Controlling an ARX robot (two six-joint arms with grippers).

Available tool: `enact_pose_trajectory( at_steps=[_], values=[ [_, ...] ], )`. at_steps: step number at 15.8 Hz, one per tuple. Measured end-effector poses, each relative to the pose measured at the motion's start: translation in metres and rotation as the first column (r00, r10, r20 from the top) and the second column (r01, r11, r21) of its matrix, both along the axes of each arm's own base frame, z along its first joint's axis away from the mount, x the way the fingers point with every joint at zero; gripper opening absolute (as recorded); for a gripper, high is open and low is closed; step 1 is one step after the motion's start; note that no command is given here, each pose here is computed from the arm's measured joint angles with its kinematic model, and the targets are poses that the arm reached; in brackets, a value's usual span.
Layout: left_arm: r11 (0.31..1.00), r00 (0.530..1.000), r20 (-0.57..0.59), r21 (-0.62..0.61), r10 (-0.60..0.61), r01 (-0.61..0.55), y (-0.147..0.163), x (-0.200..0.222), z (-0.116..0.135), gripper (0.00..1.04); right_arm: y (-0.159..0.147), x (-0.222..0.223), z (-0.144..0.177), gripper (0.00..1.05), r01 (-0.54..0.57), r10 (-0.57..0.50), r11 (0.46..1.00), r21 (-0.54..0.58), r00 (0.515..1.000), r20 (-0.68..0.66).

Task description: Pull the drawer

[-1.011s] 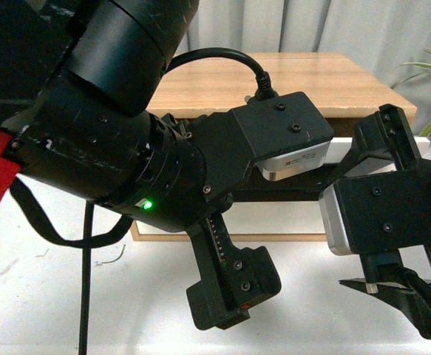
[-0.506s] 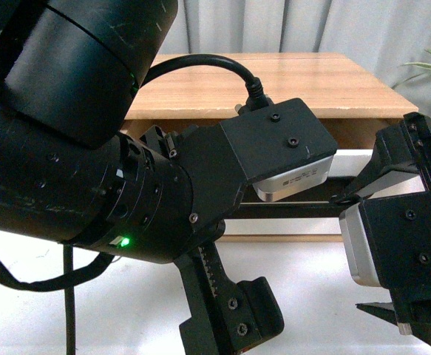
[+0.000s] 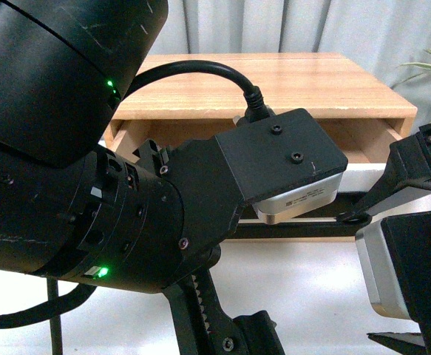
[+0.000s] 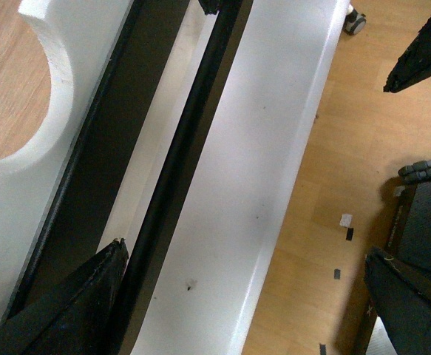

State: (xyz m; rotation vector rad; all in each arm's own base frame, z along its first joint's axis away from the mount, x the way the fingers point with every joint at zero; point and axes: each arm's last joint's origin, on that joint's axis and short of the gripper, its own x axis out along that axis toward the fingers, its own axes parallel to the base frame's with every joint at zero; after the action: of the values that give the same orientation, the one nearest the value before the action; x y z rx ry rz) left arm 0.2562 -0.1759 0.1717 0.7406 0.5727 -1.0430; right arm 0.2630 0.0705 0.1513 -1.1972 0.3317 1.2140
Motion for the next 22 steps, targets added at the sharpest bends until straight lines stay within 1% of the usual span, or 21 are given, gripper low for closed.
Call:
enact_pose_trajectory(
  at_steps=[2, 3, 6, 8, 9, 11, 14, 16, 17, 18, 19, 20, 21, 22],
  values=[
    [1.0, 1.0, -0.015, -0.019, 0.019, -0.019, 0.001, 0.001, 0.005, 0.98, -0.001, 0.0, 0.001, 0.98, 0.021, -0.021, 0.999, 0.031, 1.0, -0.001],
    [0.998, 0.999, -0.03, -0.046, 0.029, -0.03, 0.003, 0.002, 0.011, 0.98, -0.002, 0.0, 0.004, 0.98, 0.035, -0.035, 0.998, 0.044, 0.999, -0.01],
    [0.986, 0.999, -0.013, -0.164, 0.032, -0.033, 0.006, 0.0, 0.045, 0.98, -0.011, -0.002, 0.019, 0.98, 0.095, -0.091, 0.993, 0.076, 0.994, -0.053],
    [0.975, 0.999, -0.029, -0.223, 0.021, -0.027, 0.009, -0.006, 0.059, 0.98, -0.019, -0.008, 0.026, 0.98, 0.136, -0.127, 0.986, 0.093, 0.987, -0.099],
    [0.969, 0.999, -0.034, -0.246, 0.015, -0.023, 0.011, -0.009, 0.065, 0.98, -0.02, -0.01, 0.03, 0.98, 0.145, -0.132, 0.983, 0.111, 0.984, -0.118],
    [0.946, 0.999, -0.029, -0.324, 0.014, -0.022, 0.018, -0.014, 0.08, 0.98, -0.025, -0.012, 0.044, 0.98, 0.15, -0.128, 0.971, 0.184, 0.984, -0.128],
    [0.901, 0.996, -0.012, -0.425, 0.092, -0.089, 0.038, -0.015, 0.098, 0.98, -0.037, -0.011, 0.062, 0.98, 0.201, -0.166, 0.937, 0.287, 0.976, -0.143],
    [0.844, 0.975, -0.001, -0.501, 0.221, -0.192, 0.055, -0.009, 0.108, 0.98, -0.043, -0.006, 0.077, 0.98, 0.236, -0.216, 0.887, 0.396, 0.972, -0.096],
    [0.797, 0.953, -0.001, -0.548, 0.304, -0.254, 0.067, -0.005, 0.114, 0.98, -0.044, -0.001, 0.087, 0.98, 0.26, -0.263, 0.85, 0.459, 0.963, -0.058],
    [0.73, 0.909, 0.002, -0.597, 0.416, -0.333, 0.083, -0.002, 0.12, 0.98, -0.047, 0.004, 0.098, 0.98, 0.311, -0.345, 0.788, 0.531, 0.938, -0.038],
    [0.671, 0.861, -0.009, -0.623, 0.509, -0.403, 0.096, -0.001, 0.124, 0.98, -0.05, 0.009, 0.104, 0.98, 0.384, -0.441, 0.713, 0.587, 0.896, -0.049],
    [0.591, 0.789, -0.026, -0.647, 0.614, -0.482, 0.111, -0.001, 0.126, 0.98, -0.052, 0.012, 0.107, 0.98, 0.477, -0.555, 0.606, 0.636, 0.827, -0.092],
    [0.508, 0.706, -0.055, -0.655, 0.706, -0.559, 0.126, -0.003, 0.125, 0.98, -0.057, 0.011, 0.108, 0.98, 0.572, -0.65, 0.465, 0.676, 0.739, -0.179],
    [0.428, 0.623, -0.083, -0.656, 0.778, -0.622, 0.138, -0.007, 0.124, 0.98, -0.064, 0.008, 0.109, 0.98, 0.641, -0.713, 0.338, 0.69, 0.653, -0.257]
  ],
)
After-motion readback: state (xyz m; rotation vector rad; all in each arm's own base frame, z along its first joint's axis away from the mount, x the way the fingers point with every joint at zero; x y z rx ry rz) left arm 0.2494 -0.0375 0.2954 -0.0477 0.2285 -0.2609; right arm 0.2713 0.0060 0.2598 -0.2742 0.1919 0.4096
